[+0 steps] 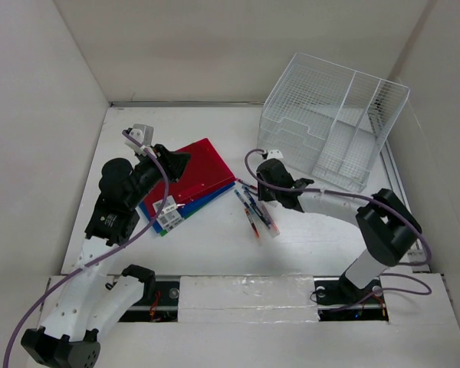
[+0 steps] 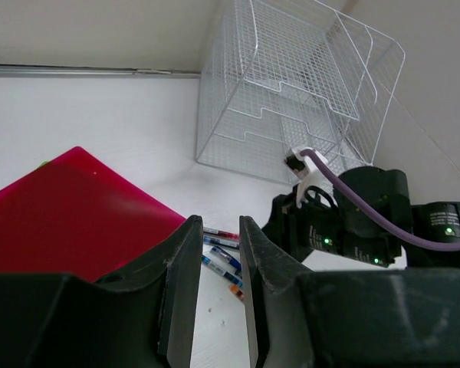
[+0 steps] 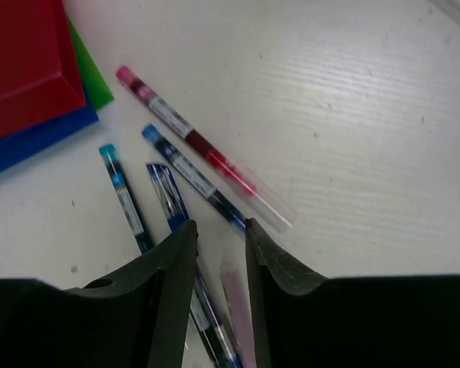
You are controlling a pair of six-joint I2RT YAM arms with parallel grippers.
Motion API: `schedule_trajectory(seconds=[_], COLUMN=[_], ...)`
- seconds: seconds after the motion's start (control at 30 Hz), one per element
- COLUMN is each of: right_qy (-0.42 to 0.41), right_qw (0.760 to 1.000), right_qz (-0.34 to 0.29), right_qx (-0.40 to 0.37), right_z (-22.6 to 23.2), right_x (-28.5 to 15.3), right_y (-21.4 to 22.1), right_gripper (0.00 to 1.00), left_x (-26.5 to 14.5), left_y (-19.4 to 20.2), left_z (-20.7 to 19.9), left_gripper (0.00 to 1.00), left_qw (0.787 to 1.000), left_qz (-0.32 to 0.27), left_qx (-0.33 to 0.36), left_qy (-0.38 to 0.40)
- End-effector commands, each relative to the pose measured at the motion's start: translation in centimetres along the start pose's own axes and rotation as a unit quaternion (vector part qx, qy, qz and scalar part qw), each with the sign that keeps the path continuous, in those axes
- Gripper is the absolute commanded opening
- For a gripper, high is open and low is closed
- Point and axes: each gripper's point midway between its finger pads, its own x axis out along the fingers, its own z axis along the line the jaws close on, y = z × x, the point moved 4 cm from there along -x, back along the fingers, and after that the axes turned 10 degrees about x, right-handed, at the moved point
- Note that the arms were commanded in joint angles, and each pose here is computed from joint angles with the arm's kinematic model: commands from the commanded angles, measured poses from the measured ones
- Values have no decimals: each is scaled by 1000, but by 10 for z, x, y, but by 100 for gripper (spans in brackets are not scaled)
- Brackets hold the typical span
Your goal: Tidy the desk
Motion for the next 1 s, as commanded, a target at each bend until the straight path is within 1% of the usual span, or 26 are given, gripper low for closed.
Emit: schedule_trajectory(seconds=[0.0, 0.1, 0.23, 0.33, 0.53, 0.67, 0.7, 0.73, 0.8, 0.83, 0.87, 0.9, 0.93, 0.97], right_qy=[-21, -17, -17, -21, -23, -21, -22, -18, -4, 3, 9, 21, 30, 36], right_qw=[999, 999, 999, 999, 1000, 1000, 1000, 1000, 1000, 1000, 1000, 1000, 999, 999], right_qz=[-35, -30, -39, -26, -7, -4, 0, 1, -4, -8, -11, -16, -18, -22], right_qx=[-5, -1, -2, -13, -13, -11, -13, -14, -15, -12, -11, -12, -6, -5], right_z=[19, 17, 20, 22, 21, 21, 22, 23, 20, 19, 16, 13, 7, 5], right_x=[13, 28, 42, 50, 62, 70, 72, 75, 77, 77, 77, 78, 78, 76], right_y=[-29, -31, -43, -43, -31, -33, -33, -34, -36, -37, -37, -38, -39, -40], right_gripper=[38, 41, 44, 45, 45, 45, 45, 45, 44, 41, 38, 35, 29, 26], left_x=[-2, -2, 0, 0, -2, -1, 0, -1, -1, -1, -1, -1, 0, 0], left_y=[-13, -12, -11, -11, -13, -12, -11, -12, -13, -12, -11, -11, -11, -11], left_z=[-1, 0, -1, -1, 0, 1, 0, 0, 0, 1, 1, 1, 1, 0], left_gripper=[22, 23, 25, 28, 30, 33, 34, 37, 41, 45, 46, 47, 48, 48], left_qw=[999, 999, 1000, 1000, 999, 999, 1000, 999, 999, 999, 999, 1000, 999, 999], left_qz=[-32, -31, -28, -27, -33, -29, -28, -30, -32, -30, -29, -28, -29, -29], left_qx=[15, 14, 12, 13, 16, 14, 14, 15, 15, 15, 13, 14, 15, 15], left_qy=[4, 0, 5, 6, 0, -1, 0, 2, 0, -4, -4, -3, 0, 2])
